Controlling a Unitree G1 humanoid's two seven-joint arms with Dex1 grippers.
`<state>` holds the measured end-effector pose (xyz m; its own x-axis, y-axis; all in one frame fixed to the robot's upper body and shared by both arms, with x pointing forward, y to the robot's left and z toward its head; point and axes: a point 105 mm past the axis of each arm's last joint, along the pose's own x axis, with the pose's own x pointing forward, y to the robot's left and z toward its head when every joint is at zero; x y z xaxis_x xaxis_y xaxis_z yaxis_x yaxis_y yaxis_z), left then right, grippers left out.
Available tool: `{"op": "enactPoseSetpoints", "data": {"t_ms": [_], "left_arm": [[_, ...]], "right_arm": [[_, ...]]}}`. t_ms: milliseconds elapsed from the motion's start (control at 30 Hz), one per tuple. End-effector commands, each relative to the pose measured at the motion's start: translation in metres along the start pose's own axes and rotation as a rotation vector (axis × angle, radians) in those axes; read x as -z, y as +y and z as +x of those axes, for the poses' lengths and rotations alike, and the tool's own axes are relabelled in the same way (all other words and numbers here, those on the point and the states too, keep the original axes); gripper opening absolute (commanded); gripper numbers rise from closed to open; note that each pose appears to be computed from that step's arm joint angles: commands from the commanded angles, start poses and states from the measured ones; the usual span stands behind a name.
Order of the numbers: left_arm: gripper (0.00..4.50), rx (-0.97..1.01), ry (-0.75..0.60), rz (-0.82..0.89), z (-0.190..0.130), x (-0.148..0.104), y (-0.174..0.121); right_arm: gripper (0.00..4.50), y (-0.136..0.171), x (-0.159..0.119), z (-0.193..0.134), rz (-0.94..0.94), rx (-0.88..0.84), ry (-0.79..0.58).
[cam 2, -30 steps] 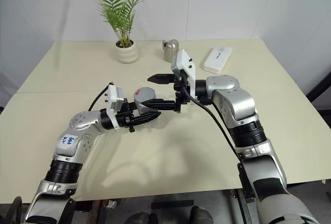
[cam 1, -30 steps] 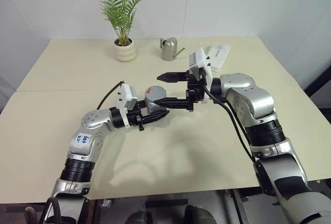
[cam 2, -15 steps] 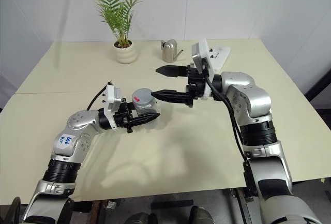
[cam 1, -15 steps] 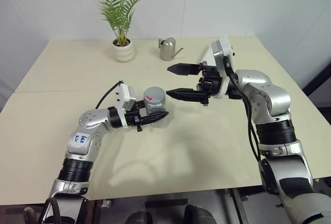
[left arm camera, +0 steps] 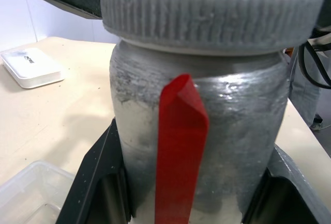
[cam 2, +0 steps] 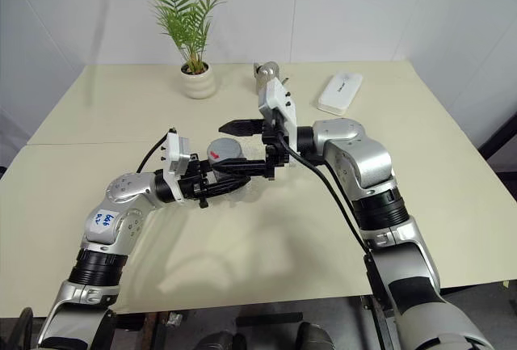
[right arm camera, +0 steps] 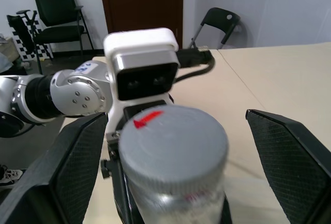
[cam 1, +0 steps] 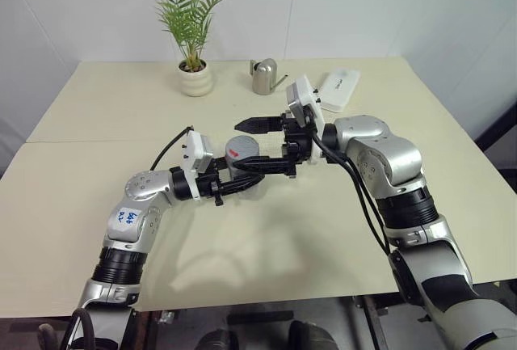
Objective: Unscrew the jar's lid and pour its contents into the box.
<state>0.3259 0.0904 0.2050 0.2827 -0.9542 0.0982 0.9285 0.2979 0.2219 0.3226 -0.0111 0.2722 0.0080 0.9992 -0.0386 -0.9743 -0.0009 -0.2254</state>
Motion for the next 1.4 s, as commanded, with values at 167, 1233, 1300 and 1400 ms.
{"op": "enactPoseSetpoints", "data": {"t_ms": [167, 1233, 1300, 1400], "left_arm": [[1.97, 0.014, -0.034, 0.067, 0.005, -0.015, -0.002], [1.97, -0.061, 0.002, 0.030, -0.025, -0.014, 0.008], [1.97, -0.062, 0.003, 0.033, -0.025, -0.015, 0.009], [1.97, -0.066, 0.002, 0.035, -0.025, -0.015, 0.012]], "right_arm": [[3.28, 0.003, -0.017, 0.002, -0.045, -0.008, -0.045], [2.65, 0.000, 0.166, -0.218, 0.151, 0.907, 0.164], [2.95, 0.002, 0.170, -0.220, 0.169, 0.927, 0.163], [3.80, 0.004, 0.159, -0.222, 0.155, 0.935, 0.121]]}}
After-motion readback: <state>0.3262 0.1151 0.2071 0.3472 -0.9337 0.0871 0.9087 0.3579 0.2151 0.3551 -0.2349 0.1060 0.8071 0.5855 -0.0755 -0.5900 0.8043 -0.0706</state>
